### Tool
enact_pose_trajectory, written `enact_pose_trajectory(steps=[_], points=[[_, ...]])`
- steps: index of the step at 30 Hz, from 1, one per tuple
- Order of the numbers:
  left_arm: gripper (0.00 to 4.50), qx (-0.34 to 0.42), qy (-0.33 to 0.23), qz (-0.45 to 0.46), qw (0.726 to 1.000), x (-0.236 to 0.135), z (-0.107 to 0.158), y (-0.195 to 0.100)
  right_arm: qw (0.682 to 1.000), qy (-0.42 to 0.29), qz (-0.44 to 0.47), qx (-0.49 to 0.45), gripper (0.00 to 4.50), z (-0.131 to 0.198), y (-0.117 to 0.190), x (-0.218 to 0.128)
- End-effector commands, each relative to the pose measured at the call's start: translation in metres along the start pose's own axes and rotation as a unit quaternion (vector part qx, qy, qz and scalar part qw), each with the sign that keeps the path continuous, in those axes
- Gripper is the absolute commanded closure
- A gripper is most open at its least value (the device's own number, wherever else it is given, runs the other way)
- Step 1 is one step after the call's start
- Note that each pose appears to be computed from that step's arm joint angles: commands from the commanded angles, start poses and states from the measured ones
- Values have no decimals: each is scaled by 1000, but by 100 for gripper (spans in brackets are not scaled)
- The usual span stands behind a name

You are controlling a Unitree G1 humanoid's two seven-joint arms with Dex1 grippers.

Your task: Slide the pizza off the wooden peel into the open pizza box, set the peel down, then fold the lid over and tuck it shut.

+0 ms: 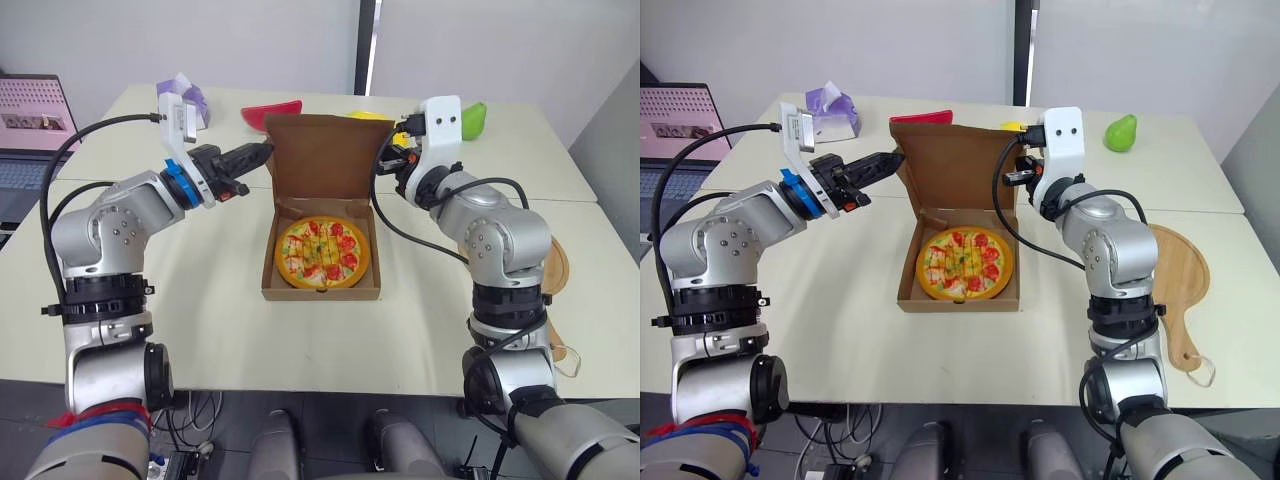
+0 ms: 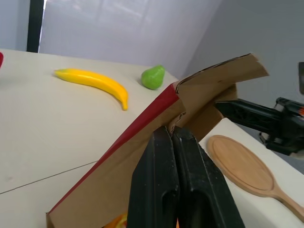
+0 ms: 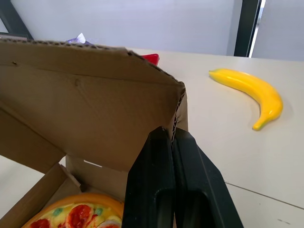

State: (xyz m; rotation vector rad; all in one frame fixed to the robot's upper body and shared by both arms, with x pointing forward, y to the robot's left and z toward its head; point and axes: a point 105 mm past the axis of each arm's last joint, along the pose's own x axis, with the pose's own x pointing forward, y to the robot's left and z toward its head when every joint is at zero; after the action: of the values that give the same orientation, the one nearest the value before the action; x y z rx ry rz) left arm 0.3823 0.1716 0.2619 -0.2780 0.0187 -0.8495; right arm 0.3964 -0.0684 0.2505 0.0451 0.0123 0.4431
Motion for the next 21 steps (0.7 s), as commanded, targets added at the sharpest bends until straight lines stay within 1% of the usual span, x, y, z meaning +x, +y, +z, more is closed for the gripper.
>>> enact_pose_trajectory(steps=[1,6,8,16,21], points=[[450,45,-12,-15,999,7,17,-3,1000,-24,12,-16,445,16,6,4],[450,91,-24,-4,996,10,23,-3,999,-38,2,-14,445,24,5,9],[450,97,-32,3,995,10,26,-2,999,-41,0,-13,445,25,6,10],[450,103,-46,16,994,20,35,-8,999,-47,-7,-11,445,26,3,18],[450,79,-48,15,996,21,35,-8,999,-48,-10,-13,445,26,0,23]])
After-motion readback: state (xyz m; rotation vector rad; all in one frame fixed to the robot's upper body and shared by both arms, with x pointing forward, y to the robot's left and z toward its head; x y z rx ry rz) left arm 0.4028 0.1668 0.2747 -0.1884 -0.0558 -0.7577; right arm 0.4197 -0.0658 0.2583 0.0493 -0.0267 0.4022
